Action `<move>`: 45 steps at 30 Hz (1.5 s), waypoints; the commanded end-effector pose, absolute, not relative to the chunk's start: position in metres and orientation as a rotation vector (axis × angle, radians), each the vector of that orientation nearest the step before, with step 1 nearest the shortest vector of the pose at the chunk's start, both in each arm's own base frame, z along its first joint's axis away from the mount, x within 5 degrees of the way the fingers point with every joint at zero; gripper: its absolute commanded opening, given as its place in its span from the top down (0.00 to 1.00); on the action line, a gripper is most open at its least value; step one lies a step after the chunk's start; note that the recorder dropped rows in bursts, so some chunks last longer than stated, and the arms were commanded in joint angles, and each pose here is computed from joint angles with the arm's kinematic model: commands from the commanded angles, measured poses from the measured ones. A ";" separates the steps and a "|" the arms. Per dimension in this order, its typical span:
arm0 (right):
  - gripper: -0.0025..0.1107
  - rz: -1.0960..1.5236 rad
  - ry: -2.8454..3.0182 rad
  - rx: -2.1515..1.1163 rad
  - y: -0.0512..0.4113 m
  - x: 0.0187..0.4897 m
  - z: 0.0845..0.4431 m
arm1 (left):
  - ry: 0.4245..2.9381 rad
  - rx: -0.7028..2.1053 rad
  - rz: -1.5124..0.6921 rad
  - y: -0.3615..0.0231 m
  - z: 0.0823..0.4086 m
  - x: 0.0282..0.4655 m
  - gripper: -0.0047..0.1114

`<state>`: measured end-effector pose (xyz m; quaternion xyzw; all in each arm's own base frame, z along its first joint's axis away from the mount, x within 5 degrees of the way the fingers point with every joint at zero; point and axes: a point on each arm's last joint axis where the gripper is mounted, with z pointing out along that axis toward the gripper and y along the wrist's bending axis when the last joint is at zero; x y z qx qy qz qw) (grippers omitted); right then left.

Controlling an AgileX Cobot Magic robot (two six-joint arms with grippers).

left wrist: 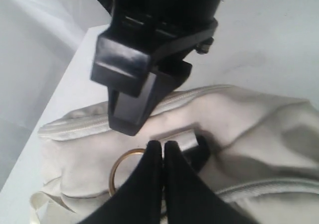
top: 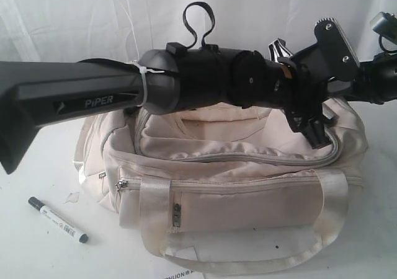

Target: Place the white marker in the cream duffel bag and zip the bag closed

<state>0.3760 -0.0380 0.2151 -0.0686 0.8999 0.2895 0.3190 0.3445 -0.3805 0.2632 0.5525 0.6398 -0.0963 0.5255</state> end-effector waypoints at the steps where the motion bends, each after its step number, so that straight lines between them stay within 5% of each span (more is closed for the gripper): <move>1: 0.61 0.766 2.351 -0.170 -0.039 0.377 0.217 | 1.568 1.351 -0.270 -0.377 0.277 0.335 0.96; 5: 0.69 0.777 2.350 -0.173 -0.039 0.377 0.217 | 1.592 1.375 -0.289 -0.376 0.279 0.331 0.96; 12: 0.97 0.774 2.324 -0.093 -0.041 0.384 0.213 | 1.611 1.414 -0.356 -0.387 0.276 0.314 0.96; 25: 0.98 0.810 2.300 -0.093 -0.044 0.402 0.212 | 1.592 1.621 -0.435 -0.410 0.278 0.263 0.96; 45: 0.98 0.844 2.305 -0.090 -0.043 0.401 0.212 | 1.772 1.916 -0.366 -0.344 0.294 0.223 0.96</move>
